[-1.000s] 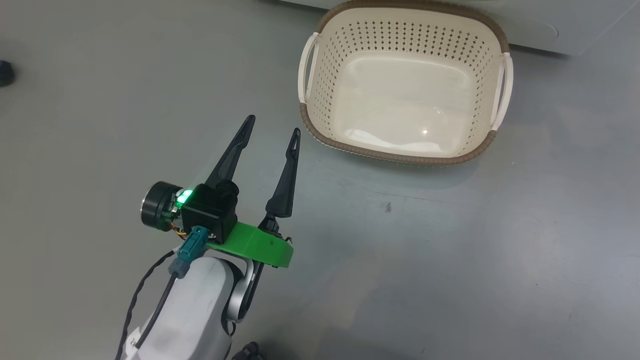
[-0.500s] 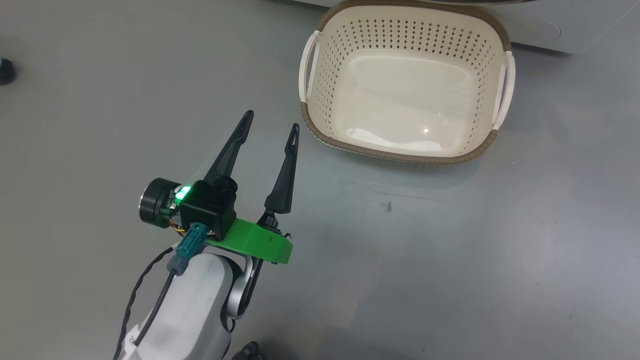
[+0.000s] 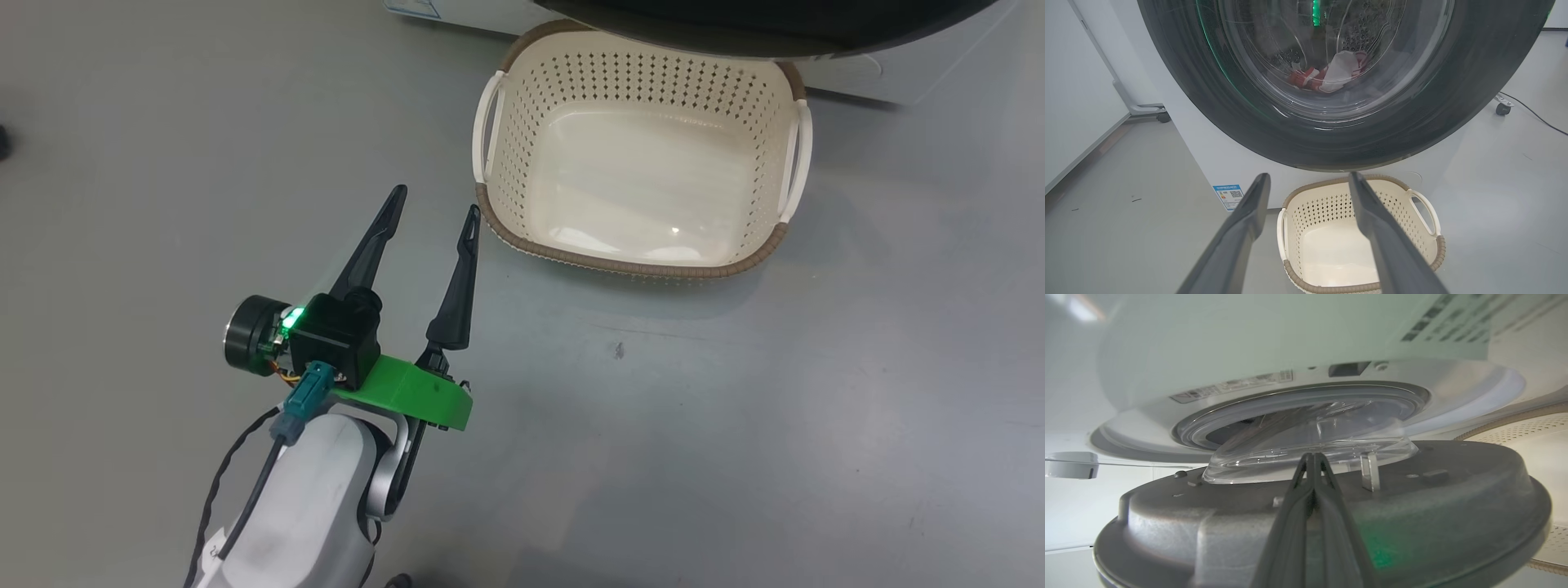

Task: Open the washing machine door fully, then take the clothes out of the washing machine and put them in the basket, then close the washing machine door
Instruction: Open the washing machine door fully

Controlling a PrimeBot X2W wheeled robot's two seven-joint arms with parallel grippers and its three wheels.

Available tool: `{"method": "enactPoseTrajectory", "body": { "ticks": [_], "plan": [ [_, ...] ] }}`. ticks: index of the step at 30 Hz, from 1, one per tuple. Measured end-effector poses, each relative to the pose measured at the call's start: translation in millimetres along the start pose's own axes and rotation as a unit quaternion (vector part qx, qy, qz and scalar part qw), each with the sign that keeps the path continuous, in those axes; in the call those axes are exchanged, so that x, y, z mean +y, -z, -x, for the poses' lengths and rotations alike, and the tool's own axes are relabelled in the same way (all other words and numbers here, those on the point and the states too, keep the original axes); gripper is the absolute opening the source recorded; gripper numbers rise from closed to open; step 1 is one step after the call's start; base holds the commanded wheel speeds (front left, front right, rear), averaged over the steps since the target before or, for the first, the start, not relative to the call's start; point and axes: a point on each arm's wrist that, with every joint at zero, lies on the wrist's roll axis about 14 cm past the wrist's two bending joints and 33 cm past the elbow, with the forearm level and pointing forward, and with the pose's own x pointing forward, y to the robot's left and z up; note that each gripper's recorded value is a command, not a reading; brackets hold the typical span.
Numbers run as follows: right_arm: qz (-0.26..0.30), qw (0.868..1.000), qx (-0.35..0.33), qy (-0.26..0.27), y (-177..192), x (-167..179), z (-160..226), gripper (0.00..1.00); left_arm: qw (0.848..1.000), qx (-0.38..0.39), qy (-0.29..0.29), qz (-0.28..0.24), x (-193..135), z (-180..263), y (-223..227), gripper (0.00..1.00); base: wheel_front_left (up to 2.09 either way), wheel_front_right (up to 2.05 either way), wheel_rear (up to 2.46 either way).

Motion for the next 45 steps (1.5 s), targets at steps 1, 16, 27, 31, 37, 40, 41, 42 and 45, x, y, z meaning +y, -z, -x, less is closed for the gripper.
{"method": "enactPoseTrajectory", "body": {
  "ticks": [1,16,27,31,37,40,41,42,45],
  "plan": [
    [0.001,1.0,0.005,0.002,2.3,-0.5,1.0,0.0,1.0,0.0,0.001,0.0,-0.5,0.3,-0.5,1.0,0.0,0.0,0.0],
    [0.016,0.998,0.059,0.019,40.6,-9.1,10.3,0.0,1.0,-0.018,-0.004,0.016,-0.8,4.0,-16.1,1.0,0.0,0.0,0.0],
    [0.022,0.995,0.092,0.009,77.1,-6.7,16.0,0.0,0.999,-0.033,-0.008,0.007,1.0,13.7,-29.1,1.0,0.0,0.0,0.0],
    [0.021,0.994,0.107,0.0,96.0,-3.2,16.7,0.0,0.999,-0.036,-0.015,0.01,4.0,21.4,-31.8,1.0,0.0,0.0,0.0],
    [0.02,0.993,0.119,-0.009,117.7,3.5,21.7,0.0,0.999,-0.04,-0.015,0.009,2.4,31.8,-36.2,1.0,0.0,0.0,0.0],
    [0.017,0.992,0.125,-0.011,129.3,4.8,24.6,0.0,0.999,-0.042,-0.016,0.011,1.6,38.5,-37.3,1.0,0.0,0.0,0.0],
    [0.016,0.992,0.128,-0.012,133.5,5.8,25.3,0.0,0.999,-0.042,-0.017,0.012,1.8,40.8,-37.7,1.0,0.0,0.0,0.0],
    [0.015,0.991,0.13,-0.014,137.7,6.5,26.0,0.0,0.999,-0.044,-0.019,0.013,2.7,43.2,-38.6,1.0,0.0,0.0,0.0],
    [0.008,0.99,0.138,-0.015,149.6,7.3,29.3,0.0,0.998,-0.048,-0.025,0.016,5.5,49.9,-41.3,1.0,0.0,0.0,0.0]
  ]
}}
